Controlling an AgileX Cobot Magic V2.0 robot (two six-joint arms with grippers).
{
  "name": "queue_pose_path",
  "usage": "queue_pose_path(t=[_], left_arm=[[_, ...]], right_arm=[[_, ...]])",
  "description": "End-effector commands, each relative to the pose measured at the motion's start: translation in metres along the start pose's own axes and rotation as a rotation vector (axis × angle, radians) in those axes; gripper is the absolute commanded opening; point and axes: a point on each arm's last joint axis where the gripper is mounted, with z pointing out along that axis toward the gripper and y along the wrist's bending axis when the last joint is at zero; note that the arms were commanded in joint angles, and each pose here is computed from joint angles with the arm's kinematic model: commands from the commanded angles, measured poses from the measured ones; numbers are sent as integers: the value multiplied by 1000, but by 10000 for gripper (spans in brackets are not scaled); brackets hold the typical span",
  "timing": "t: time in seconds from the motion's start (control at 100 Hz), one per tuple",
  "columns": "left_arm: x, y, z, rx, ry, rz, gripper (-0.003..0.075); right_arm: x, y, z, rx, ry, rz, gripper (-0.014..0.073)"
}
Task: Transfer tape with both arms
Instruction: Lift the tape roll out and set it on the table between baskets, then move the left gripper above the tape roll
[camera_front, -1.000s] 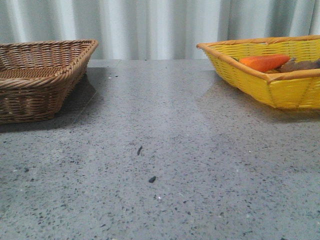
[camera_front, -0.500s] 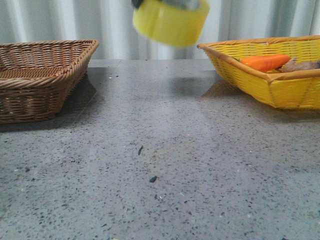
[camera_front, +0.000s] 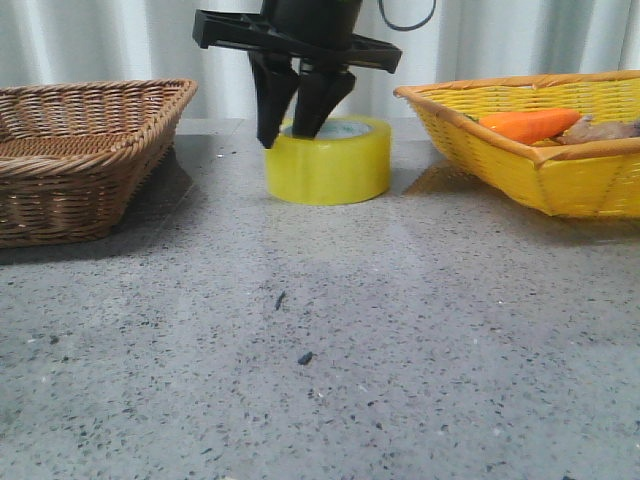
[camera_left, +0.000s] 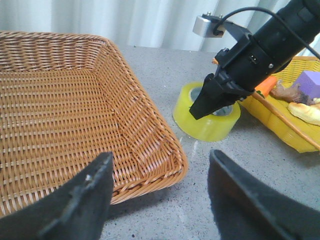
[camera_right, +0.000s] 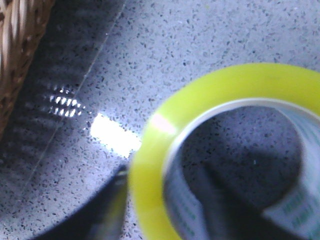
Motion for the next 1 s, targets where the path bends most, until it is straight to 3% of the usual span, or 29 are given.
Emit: queue_pose_path(t=[0.0, 0.06, 0.15, 0.23, 0.35, 0.4, 0.55, 0.69, 0.86, 0.99], left_arm=[[-13, -3, -2, 14, -72, -11, 386], [-13, -4, -2, 15, -71, -13, 386], [-13, -4, -2, 19, -66, -20, 386], [-12, -4, -2, 19, -60, -15, 386], [-14, -4, 1, 18, -52, 25, 386], [-17, -5, 3, 17, -47, 37, 386], [-37, -8, 19, 26, -25, 59, 386], [-57, -18, 43, 72, 12, 117, 386], [-73, -38, 87, 155, 97, 143, 386], [-84, -51, 123, 185, 140, 160, 386]], right_arm=[[-10, 10, -49, -19, -143, -20, 483], [-9, 12, -62, -23, -155, -25, 535], [-5, 17, -95, -26, -186, -37, 476], [4, 24, -134, -30, -239, -52, 321], [26, 40, -201, -41, -338, -93, 14], [38, 49, -228, -47, -386, -132, -69], [87, 71, -298, -80, -521, -213, -42], [137, 75, -337, -98, -630, -235, -42], [201, 62, -354, -45, -783, -230, -42], [245, 49, -340, 8, -866, -230, -42]])
